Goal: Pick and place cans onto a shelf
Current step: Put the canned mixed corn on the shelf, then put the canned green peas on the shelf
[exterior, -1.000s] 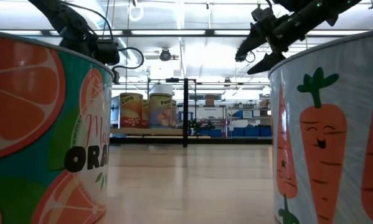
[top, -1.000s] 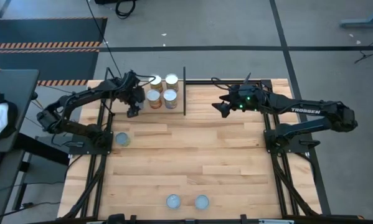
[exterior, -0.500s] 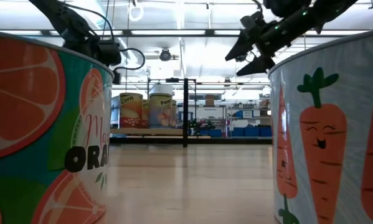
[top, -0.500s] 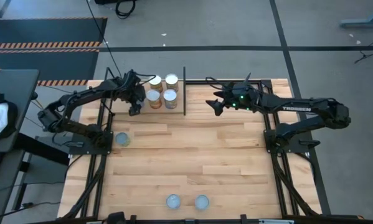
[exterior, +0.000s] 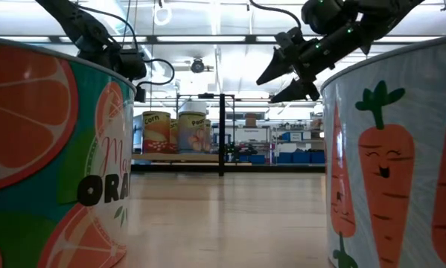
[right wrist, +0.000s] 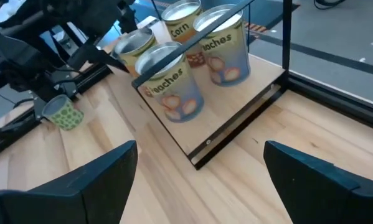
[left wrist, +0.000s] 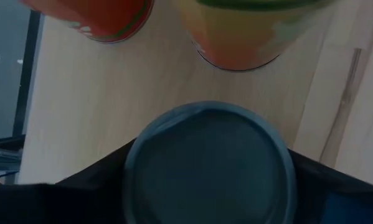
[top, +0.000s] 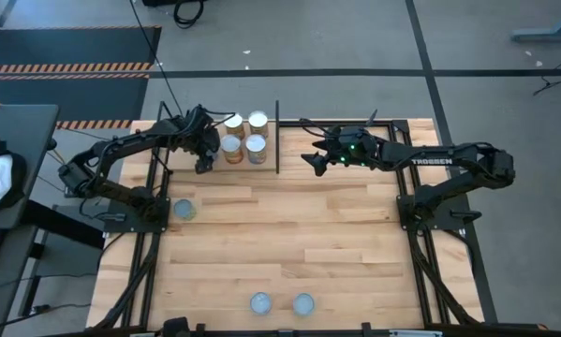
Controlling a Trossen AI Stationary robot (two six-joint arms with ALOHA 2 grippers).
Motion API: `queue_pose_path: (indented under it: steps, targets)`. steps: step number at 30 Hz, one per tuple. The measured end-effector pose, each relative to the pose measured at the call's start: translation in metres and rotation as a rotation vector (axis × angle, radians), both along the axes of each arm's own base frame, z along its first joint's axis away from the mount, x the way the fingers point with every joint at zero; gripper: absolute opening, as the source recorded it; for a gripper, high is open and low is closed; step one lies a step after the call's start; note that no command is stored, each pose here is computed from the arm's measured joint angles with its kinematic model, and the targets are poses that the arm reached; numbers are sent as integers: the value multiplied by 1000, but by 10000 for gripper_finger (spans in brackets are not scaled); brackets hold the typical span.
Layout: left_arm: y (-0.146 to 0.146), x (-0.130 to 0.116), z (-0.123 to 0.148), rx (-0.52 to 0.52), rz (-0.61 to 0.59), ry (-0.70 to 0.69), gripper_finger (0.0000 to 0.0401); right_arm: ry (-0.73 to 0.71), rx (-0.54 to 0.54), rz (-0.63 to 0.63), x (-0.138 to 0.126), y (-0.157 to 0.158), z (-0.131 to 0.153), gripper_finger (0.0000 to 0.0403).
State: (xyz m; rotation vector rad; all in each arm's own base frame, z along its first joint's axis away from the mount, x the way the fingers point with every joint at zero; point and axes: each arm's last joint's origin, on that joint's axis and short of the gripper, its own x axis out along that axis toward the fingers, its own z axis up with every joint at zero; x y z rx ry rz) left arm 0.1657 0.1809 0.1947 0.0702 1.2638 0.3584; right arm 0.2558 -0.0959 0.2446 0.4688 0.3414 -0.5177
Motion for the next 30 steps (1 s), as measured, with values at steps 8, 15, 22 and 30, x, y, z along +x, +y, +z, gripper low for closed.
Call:
queue_pose_path:
  steps: [8,15,22,30]
  targets:
    - [0,-1,-1,4,29,6,329,-40,-7,14,2,0,4,357]
    - [0,-3,-1,36,49,46,356,-32,5,11,1,1,2,357]
    - [-4,-4,12,77,51,-1,358,-42,31,30,2,1,2,357]
    - [-18,-15,39,102,155,-140,359,-59,72,40,2,2,3,357]
